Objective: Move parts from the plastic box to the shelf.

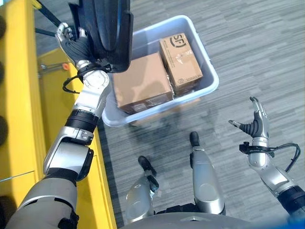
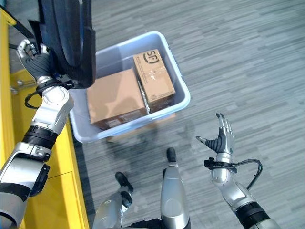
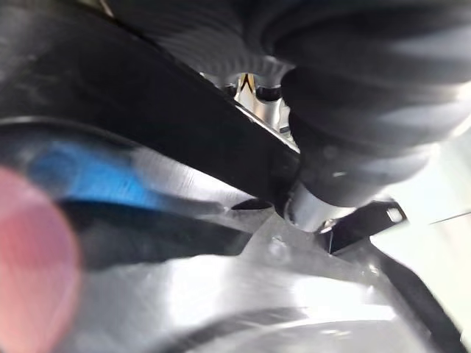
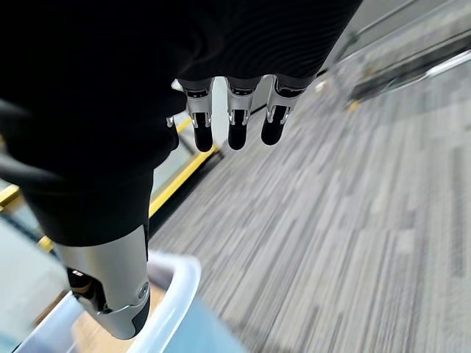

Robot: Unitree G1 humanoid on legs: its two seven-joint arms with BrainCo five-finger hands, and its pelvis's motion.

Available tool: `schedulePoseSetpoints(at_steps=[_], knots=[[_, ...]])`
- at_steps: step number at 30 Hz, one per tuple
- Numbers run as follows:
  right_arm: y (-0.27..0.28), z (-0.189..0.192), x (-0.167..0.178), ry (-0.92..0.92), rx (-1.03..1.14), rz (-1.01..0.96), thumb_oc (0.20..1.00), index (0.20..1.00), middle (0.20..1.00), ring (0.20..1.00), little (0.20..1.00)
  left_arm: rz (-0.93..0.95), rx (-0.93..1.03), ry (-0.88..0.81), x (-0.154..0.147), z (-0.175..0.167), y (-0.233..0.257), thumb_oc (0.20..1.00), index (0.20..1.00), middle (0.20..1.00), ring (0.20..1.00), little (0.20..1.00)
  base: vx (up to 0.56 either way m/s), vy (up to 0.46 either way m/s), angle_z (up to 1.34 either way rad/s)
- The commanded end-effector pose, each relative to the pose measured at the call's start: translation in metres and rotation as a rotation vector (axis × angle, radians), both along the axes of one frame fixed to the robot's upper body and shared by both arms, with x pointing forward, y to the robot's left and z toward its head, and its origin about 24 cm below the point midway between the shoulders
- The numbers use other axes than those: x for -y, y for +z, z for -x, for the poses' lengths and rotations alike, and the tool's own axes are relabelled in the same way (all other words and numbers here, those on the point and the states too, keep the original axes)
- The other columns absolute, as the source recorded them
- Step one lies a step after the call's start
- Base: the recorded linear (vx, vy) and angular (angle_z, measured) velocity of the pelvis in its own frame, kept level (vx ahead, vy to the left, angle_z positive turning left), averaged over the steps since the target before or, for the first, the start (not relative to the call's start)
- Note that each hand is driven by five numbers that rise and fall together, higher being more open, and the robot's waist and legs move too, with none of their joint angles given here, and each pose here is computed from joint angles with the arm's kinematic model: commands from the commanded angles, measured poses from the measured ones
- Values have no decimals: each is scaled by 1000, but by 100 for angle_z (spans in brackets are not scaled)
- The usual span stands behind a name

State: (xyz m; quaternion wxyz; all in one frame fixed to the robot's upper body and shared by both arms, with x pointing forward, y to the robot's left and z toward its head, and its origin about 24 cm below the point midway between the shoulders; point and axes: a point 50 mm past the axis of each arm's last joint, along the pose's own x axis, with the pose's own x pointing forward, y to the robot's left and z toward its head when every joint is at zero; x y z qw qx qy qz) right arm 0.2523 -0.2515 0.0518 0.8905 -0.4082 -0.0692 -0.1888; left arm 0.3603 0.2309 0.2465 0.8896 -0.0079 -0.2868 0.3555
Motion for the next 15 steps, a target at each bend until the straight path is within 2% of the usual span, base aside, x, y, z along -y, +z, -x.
schedulePoseSetpoints(at_steps=[1, 7, 13, 15], knots=[[3, 0, -4, 56, 29, -6, 1000, 1000, 1000, 1000, 1000, -47, 107, -21, -14, 15, 18, 200, 200, 200, 200, 200, 31, -13, 9], [15, -5, -16, 143, 53, -41, 1000, 1000, 1000, 1000, 1000, -27, 65, -149, -6, 34, -27, 200, 200, 200, 200, 200, -59, -66, 11], [21, -5, -18, 209, 42, -22, 1000, 1000, 1000, 1000, 1000, 19, 24, -132, -13, 59, -63, 200, 200, 200, 200, 200, -31, -49, 29], [20, -2, -17, 231, 9, 9, 1000, 1000, 1000, 1000, 1000, 65, -24, -118, -18, 78, -90, 200, 200, 200, 200, 200, 7, -48, 44]])
